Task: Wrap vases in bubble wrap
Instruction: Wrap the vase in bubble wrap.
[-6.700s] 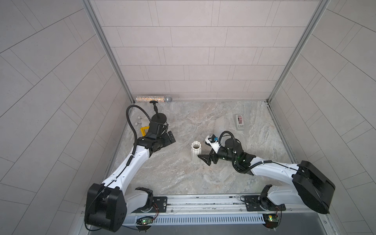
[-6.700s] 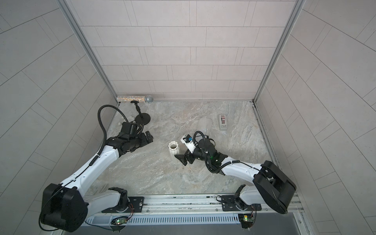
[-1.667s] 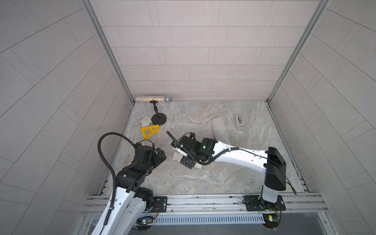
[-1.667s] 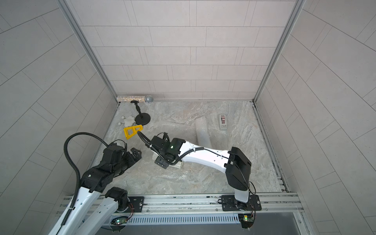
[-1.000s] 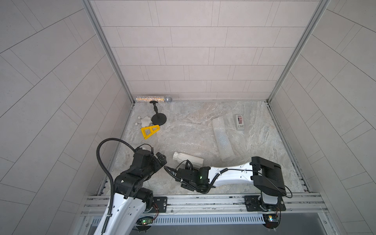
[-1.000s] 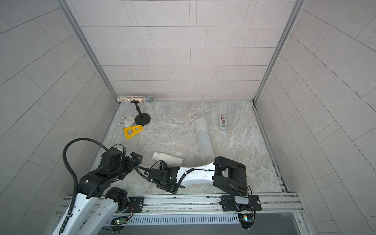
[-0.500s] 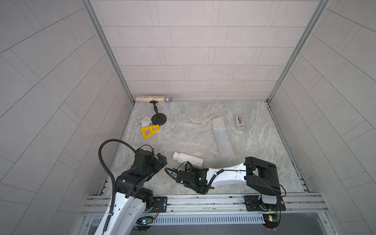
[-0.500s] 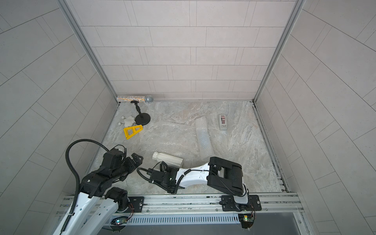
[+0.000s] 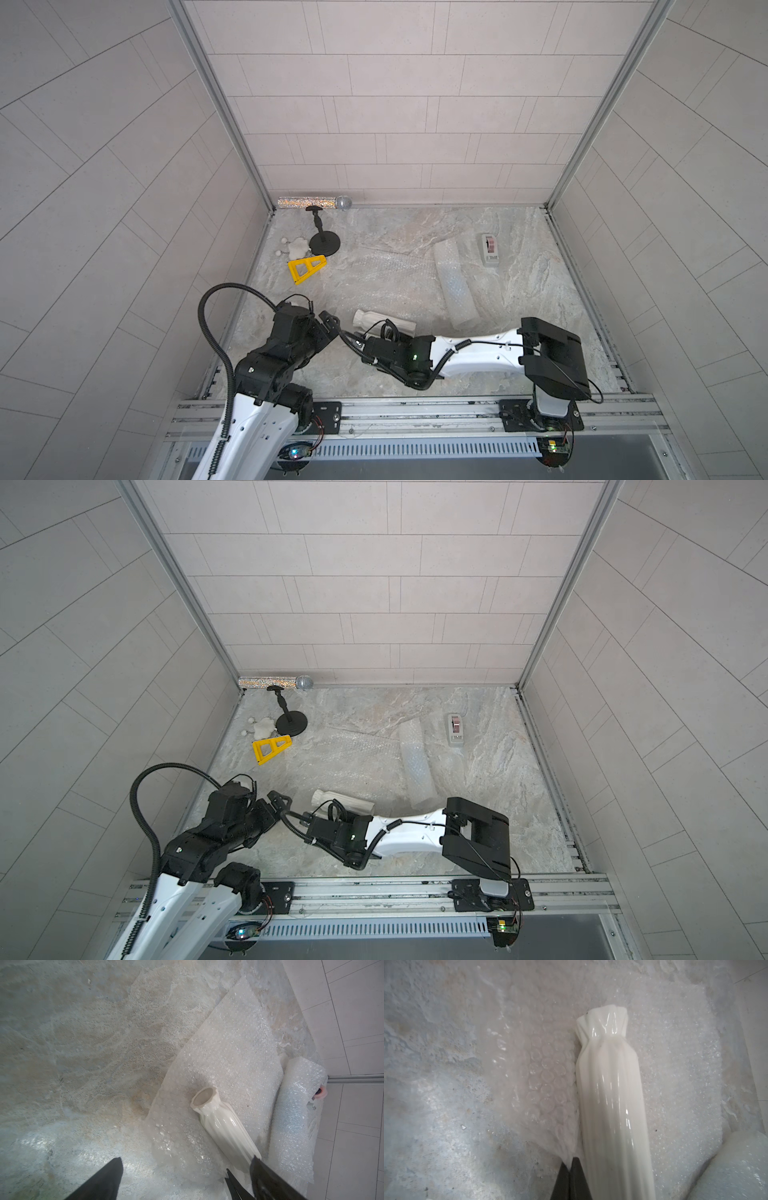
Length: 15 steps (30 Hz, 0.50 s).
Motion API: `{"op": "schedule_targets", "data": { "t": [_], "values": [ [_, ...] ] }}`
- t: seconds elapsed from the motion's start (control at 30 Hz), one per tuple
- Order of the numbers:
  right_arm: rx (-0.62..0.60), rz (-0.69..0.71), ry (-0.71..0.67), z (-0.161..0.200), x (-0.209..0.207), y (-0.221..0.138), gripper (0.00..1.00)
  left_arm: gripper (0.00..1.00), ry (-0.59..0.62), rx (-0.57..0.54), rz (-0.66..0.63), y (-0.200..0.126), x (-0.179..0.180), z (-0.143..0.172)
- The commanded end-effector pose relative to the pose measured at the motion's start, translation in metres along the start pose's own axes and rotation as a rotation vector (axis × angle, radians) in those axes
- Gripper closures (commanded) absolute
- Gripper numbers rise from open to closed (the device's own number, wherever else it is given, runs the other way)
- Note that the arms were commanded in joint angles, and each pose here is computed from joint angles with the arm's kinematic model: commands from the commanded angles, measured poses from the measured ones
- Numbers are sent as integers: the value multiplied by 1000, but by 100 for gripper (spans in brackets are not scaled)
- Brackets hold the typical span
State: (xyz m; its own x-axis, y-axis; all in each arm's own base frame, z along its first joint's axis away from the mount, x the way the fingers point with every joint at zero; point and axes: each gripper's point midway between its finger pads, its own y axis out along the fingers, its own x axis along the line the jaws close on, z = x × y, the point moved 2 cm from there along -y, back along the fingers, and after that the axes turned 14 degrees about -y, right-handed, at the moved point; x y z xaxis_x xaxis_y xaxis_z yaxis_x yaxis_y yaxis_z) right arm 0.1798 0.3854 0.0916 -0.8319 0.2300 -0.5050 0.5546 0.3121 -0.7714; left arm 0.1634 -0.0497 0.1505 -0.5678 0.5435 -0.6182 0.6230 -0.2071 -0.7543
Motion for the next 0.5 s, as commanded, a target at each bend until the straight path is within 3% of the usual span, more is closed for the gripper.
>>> {"op": "schedule_targets", "data": {
  "t": [0.0,0.13,0.47],
  "values": [
    [-21,-29,41,-6,-16,-16,100,0,28,-19,21,-6,-8,-5],
    [-13,-131,95,-4,-23,-14,100,0,54,-4,44,-3,-14,-4],
    [8,-235,220,9,-57,-7,100,0,100,109,18,12,-20,9]
  ]
}}
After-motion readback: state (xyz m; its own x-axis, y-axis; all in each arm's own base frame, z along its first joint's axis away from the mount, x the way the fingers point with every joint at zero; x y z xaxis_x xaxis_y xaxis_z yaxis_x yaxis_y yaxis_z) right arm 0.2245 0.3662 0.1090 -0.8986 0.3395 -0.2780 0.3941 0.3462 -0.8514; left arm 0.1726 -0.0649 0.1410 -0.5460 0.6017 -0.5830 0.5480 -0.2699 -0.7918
